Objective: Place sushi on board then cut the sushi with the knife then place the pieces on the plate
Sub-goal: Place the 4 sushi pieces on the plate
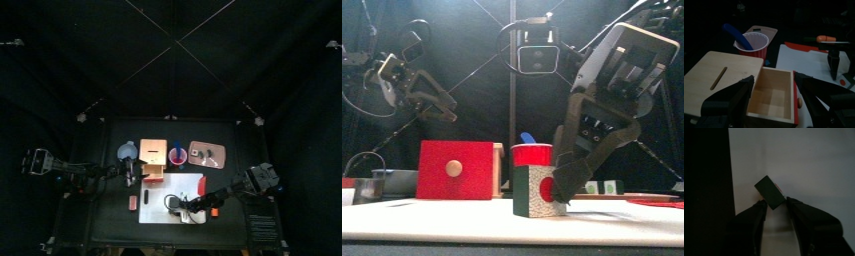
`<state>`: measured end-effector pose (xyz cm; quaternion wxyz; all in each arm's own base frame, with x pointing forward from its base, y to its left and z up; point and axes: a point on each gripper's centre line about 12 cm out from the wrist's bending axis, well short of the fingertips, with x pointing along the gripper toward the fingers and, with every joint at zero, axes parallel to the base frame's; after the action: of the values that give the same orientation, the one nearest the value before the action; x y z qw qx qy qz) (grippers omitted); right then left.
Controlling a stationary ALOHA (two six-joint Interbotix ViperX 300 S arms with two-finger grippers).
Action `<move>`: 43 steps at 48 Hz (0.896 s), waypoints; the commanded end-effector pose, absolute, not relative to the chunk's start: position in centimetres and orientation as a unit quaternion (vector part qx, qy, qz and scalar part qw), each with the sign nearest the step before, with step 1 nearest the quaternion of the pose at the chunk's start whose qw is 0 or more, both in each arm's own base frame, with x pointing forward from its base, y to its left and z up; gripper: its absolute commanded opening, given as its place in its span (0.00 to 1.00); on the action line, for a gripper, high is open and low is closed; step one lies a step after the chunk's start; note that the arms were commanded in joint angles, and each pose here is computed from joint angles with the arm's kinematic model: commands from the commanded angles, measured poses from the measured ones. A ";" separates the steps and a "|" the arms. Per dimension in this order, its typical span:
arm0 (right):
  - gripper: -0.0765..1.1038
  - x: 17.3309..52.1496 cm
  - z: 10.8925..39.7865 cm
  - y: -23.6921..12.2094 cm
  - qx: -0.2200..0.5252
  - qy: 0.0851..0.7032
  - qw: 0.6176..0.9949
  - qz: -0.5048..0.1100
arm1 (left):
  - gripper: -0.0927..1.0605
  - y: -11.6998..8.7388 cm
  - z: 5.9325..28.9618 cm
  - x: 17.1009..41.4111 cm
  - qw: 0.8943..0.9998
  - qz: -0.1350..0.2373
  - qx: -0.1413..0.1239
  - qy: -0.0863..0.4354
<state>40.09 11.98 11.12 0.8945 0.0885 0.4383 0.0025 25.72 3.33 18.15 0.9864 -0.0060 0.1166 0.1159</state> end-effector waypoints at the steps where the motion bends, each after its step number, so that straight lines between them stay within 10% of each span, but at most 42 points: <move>1: 0.53 40.4 14.2 11.7 0.097 0.411 0.907 0.000 | 0.92 3.5 18.6 26.0 0.987 0.119 -0.007 0.108; 24: 0.55 40.6 16.6 11.4 0.116 0.411 0.903 -0.034 | 0.92 3.7 18.2 25.7 0.985 0.126 -0.012 0.114; 43: 0.82 43.8 18.1 13.7 0.229 0.404 0.885 -0.042 | 0.92 3.8 18.3 25.8 0.985 0.127 -0.009 0.112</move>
<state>42.90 13.01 16.48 0.8841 0.2022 0.4186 -0.0481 25.35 3.66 17.74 0.9843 -0.0111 0.1232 0.1256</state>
